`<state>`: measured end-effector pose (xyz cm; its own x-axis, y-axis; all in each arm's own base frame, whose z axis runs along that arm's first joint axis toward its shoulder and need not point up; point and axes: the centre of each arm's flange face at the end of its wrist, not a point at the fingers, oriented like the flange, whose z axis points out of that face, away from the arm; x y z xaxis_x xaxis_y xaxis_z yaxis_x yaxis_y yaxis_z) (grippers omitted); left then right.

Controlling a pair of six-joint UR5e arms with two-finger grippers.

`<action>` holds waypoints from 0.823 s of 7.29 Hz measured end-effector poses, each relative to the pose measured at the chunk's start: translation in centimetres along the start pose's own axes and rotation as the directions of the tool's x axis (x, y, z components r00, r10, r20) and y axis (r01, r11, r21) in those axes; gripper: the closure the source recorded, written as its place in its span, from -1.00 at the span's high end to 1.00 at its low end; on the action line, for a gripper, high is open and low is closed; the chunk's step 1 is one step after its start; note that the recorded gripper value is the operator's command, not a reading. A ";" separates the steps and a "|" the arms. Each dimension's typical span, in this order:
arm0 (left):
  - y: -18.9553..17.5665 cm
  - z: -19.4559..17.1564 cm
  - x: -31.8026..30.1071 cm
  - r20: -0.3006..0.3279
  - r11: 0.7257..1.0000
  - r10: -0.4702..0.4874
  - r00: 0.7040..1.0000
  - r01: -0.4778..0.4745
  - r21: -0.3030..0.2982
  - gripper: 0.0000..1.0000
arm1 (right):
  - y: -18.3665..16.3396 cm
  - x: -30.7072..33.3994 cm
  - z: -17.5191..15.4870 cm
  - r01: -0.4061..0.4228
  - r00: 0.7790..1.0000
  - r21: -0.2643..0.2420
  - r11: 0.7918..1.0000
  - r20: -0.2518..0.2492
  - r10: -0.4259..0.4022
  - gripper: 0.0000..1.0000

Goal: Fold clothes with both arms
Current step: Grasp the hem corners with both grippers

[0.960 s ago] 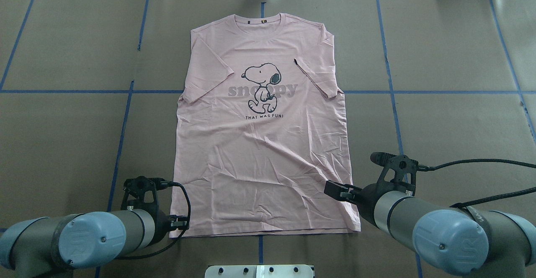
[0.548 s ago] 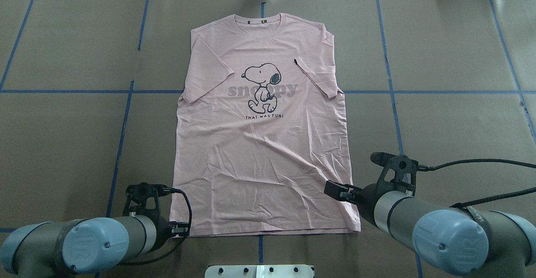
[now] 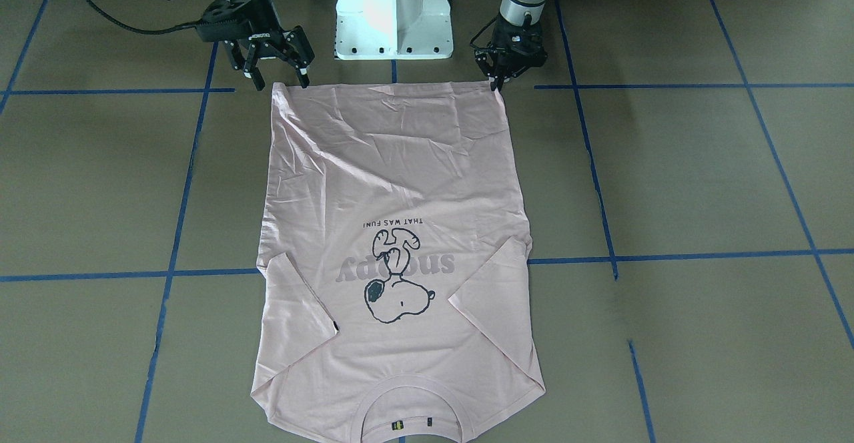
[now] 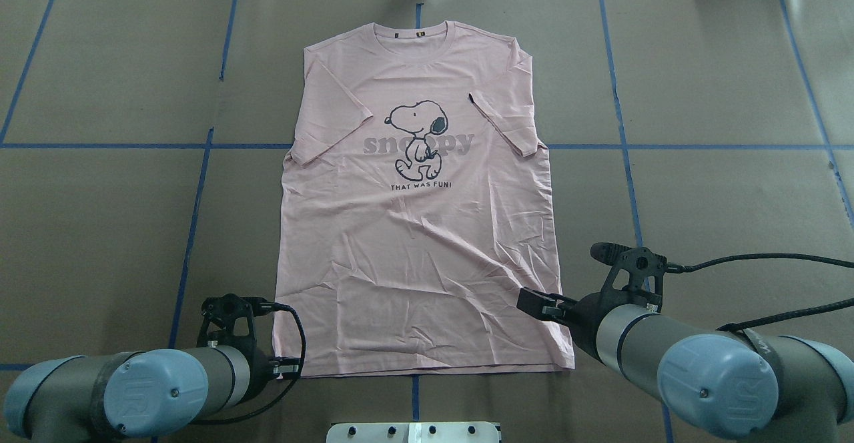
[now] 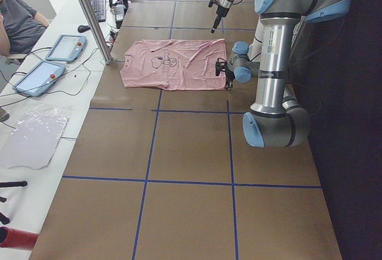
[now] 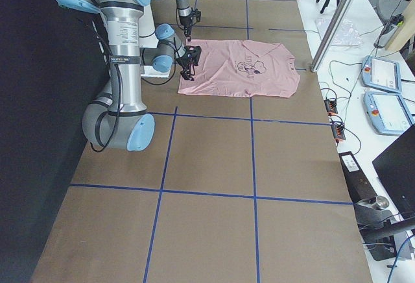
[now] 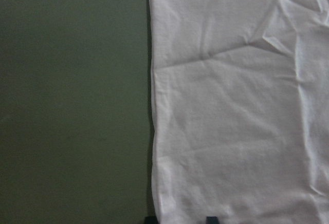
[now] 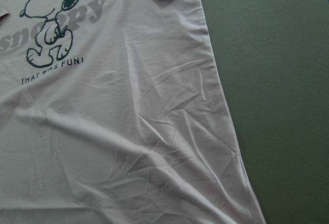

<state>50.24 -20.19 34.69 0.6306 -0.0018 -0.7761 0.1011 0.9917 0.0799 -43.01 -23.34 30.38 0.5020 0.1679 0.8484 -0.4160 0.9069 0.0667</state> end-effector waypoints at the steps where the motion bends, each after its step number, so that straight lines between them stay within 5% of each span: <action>1: 0.0 -0.1 0.0 0.000 1.000 0.000 1.000 0.000 0.001 -1.00 | 0.1 0.0 0.1 0.002 1.000 0.001 1.000 -0.002 -0.002 0.91; 2: 0.0 -0.2 0.0 -0.001 1.000 0.000 1.000 0.000 0.002 -1.00 | 0.6 0.1 0.3 0.007 1.000 0.007 1.000 -0.004 -0.007 0.70; 6: -0.1 -0.5 0.6 -0.014 1.000 0.000 1.000 0.000 0.001 -1.00 | 6.0 1.9 3.6 -0.008 0.995 0.006 1.000 -0.103 0.008 0.48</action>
<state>50.22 -20.18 33.88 0.6198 0.0000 -0.7848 0.1015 0.9916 0.0802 -47.23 -18.95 34.28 0.5737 0.2143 0.7905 -0.4247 0.9031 0.0634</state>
